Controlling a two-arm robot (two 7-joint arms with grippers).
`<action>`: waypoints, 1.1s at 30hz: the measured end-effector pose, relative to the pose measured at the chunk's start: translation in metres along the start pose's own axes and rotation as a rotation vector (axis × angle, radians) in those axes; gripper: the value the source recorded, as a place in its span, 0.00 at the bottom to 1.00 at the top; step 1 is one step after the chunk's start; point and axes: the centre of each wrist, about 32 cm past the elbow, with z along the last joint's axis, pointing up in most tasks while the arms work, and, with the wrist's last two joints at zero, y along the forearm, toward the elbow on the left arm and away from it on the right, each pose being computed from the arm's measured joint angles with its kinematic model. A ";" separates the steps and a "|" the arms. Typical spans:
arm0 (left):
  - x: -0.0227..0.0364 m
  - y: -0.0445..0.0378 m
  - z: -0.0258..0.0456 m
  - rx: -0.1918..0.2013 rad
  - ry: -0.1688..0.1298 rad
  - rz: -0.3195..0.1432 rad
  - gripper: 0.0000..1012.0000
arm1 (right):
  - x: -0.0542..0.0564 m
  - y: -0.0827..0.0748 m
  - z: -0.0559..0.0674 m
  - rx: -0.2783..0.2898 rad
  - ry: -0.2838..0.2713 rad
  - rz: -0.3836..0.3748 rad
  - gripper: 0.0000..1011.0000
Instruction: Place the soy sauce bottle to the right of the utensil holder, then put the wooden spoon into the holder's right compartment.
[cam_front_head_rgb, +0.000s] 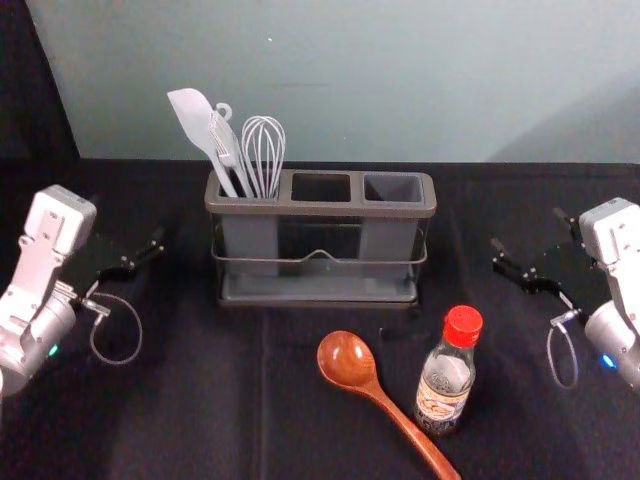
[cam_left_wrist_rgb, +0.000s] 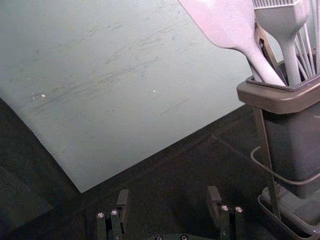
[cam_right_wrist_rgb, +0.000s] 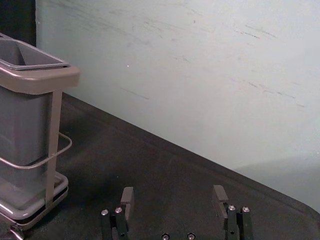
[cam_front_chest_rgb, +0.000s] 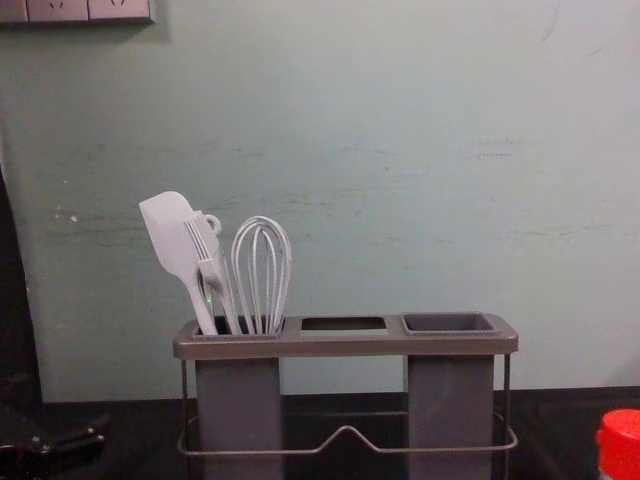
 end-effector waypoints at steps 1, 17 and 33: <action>0.0000 0.0000 0.0000 0.000 0.000 0.000 0.99 | 0.000 0.000 0.000 0.000 0.000 0.000 0.99; 0.0000 0.0000 0.0000 0.000 0.000 0.000 0.99 | 0.000 0.000 0.000 0.000 0.000 0.000 0.99; 0.0000 0.0000 0.0000 0.000 0.000 0.000 0.99 | -0.001 -0.003 0.002 -0.008 -0.017 0.003 0.99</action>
